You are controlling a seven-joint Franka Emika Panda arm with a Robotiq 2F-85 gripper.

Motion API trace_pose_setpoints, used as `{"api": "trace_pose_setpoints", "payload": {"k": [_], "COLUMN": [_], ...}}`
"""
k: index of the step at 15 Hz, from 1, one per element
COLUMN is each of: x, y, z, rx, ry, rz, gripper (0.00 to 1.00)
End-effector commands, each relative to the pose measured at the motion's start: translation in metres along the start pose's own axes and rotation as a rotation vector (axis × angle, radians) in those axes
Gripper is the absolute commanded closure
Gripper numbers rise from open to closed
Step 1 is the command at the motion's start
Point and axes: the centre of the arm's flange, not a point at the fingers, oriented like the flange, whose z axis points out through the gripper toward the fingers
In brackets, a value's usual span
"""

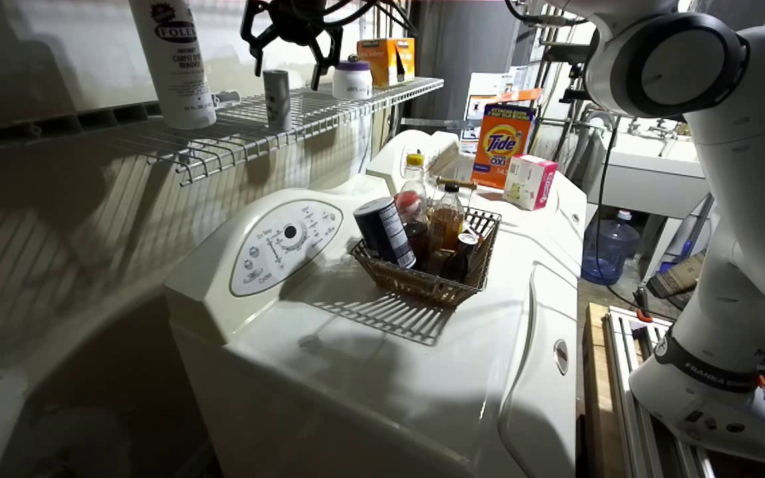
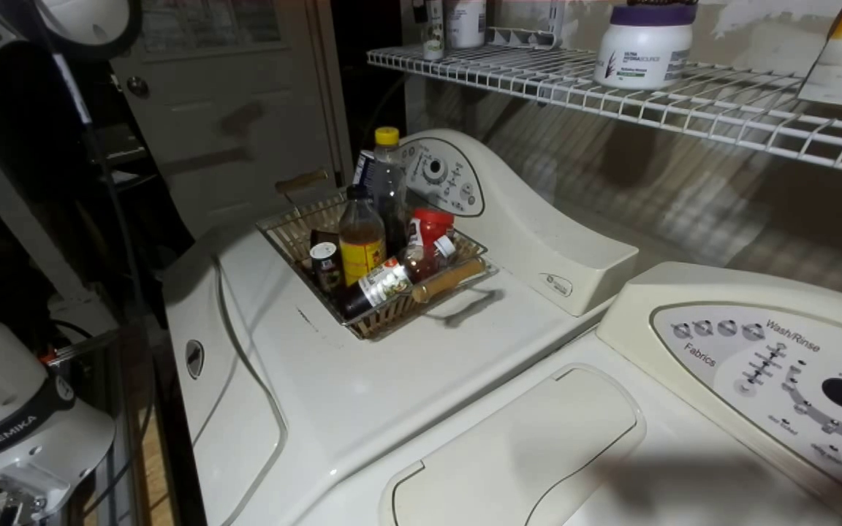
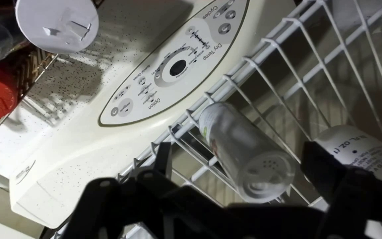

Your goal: Pick up the white container from the plastic and put it on the bottom shelf.

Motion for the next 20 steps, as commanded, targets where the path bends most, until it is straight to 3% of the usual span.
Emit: {"api": "trace_pose_setpoints", "payload": {"k": [1,5,11,20], "x": [0.006,-0.013,-0.052,-0.100], "y": [-0.014,0.002,0.031,0.084], "z": [-0.020,-0.033,-0.048,-0.062], "rx": [-0.005,-0.020,-0.232,-0.345], "ry": [0.029,0.063,0.072,0.053], "rz": [0.001,-0.086,-0.325,-0.762], "gripper": [0.00,0.00,0.00,0.00]}}
